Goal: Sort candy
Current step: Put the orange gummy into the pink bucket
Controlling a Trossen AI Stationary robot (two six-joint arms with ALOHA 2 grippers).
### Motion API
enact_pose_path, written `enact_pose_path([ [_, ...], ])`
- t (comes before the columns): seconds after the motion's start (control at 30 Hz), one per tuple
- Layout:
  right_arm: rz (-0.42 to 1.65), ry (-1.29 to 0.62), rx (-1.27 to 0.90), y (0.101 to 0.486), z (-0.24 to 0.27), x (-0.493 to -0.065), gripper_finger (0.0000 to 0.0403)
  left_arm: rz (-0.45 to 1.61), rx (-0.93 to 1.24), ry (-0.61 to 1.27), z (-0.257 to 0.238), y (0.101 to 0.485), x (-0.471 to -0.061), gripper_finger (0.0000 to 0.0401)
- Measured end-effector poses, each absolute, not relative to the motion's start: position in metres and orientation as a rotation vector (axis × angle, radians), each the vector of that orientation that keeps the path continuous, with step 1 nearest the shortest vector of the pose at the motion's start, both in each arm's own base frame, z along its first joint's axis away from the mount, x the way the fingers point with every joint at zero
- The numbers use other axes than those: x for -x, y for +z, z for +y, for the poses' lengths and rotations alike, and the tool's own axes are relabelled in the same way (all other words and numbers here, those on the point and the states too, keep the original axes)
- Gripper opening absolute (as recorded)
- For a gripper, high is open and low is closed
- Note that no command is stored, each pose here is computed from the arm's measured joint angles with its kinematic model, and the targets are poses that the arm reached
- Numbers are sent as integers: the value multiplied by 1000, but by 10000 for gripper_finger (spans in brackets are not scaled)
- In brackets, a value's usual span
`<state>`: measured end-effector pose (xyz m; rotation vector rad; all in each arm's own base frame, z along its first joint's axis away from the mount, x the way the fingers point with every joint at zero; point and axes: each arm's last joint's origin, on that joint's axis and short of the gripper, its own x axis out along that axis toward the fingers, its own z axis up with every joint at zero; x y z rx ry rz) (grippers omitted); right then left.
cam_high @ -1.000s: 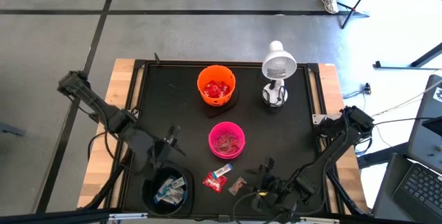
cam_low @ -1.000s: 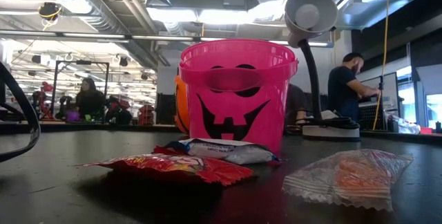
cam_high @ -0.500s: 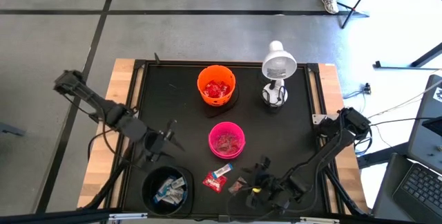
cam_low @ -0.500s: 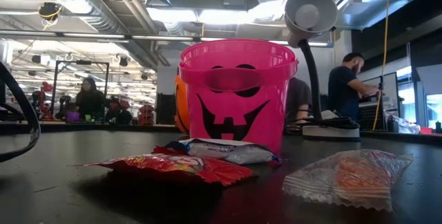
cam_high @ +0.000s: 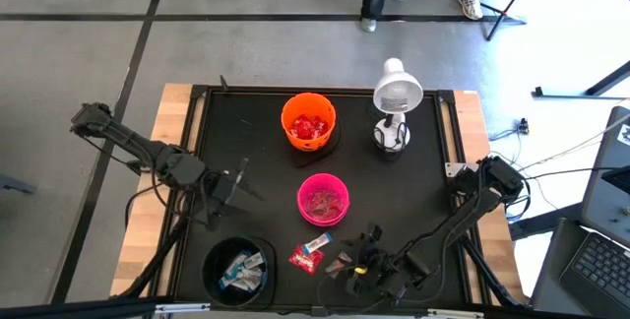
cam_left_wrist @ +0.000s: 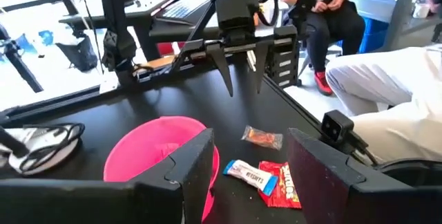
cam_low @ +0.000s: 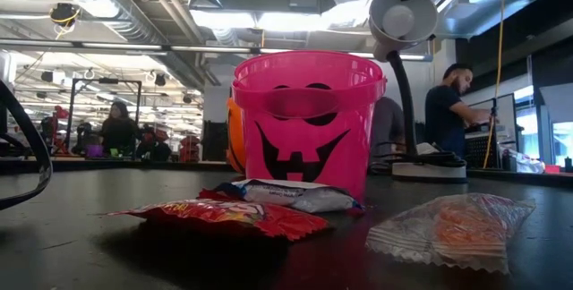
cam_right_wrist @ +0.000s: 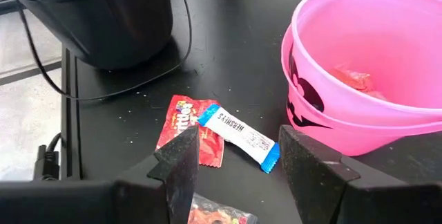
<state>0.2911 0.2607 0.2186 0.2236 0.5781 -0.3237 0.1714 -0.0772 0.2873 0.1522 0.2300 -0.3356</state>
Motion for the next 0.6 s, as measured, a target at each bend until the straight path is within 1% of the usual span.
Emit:
enact_pose_path([
  [0.17,584,-321,-226,218,260,-292,197,223,-117,-314,-75,277,-175,172],
  [0.6,585,-335,-233,218,255,-296,197,198,-74,-243,-74,279,-176,172],
])
